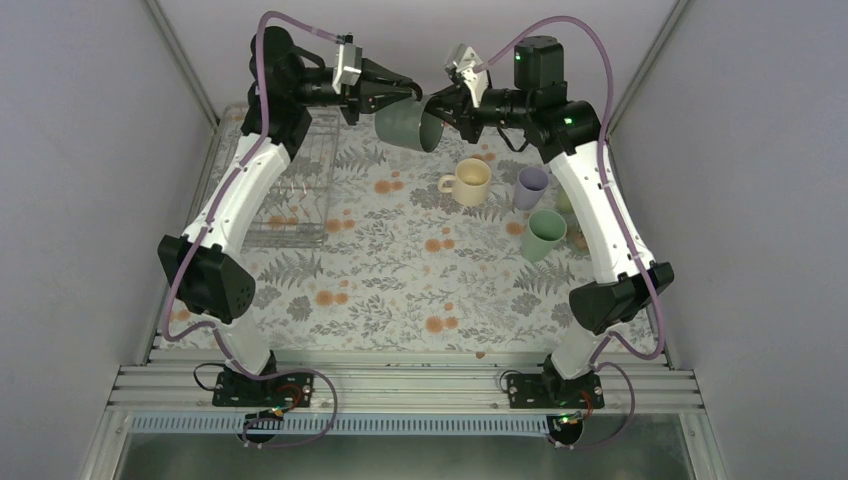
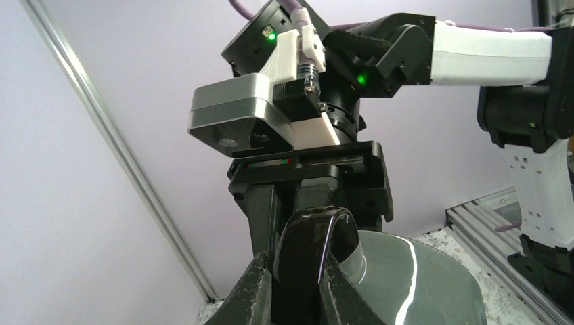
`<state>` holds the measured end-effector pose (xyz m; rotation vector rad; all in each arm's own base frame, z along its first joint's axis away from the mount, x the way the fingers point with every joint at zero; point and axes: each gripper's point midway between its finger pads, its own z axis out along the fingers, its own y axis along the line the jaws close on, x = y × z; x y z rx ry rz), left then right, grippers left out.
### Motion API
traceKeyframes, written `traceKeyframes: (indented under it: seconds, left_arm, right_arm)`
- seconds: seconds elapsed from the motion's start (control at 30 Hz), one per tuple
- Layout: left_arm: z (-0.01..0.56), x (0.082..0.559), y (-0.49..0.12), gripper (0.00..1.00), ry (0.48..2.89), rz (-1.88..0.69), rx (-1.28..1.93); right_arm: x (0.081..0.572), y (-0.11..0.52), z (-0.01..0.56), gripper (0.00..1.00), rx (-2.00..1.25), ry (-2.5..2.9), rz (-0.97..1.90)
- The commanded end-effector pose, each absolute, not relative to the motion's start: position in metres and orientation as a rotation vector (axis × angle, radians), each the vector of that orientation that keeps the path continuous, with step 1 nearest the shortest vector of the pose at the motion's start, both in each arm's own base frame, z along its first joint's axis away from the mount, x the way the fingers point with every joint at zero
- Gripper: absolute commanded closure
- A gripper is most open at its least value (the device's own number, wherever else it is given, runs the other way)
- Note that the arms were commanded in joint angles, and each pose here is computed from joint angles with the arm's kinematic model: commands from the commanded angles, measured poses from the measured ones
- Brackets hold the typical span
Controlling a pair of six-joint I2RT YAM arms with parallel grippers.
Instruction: Unload the cups from the dish rack
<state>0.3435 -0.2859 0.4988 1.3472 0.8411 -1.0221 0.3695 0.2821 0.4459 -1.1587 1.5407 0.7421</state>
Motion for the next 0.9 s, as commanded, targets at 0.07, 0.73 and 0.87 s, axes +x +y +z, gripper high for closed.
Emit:
traceKeyframes:
  seconds: [0.07, 0.73, 0.87]
  left_arm:
    - [0.509, 0.329, -0.286, 0.98, 0.699, -0.982, 1.419]
    - [0.505, 0.344, -0.27, 0.0, 0.758, -0.926, 1.394]
    - [0.514, 0.349, -0.252, 0.0, 0.784, -0.825, 1.366]
  right_arm:
    - [0.351, 0.278, 0.466, 0.97, -1.144, 1.501, 0.794]
    - [0.346, 0.269, 0.462, 0.97, -1.161, 1.525, 0.715]
    - [0.368, 0.264, 0.406, 0.97, -1.203, 1.708, 0.63]
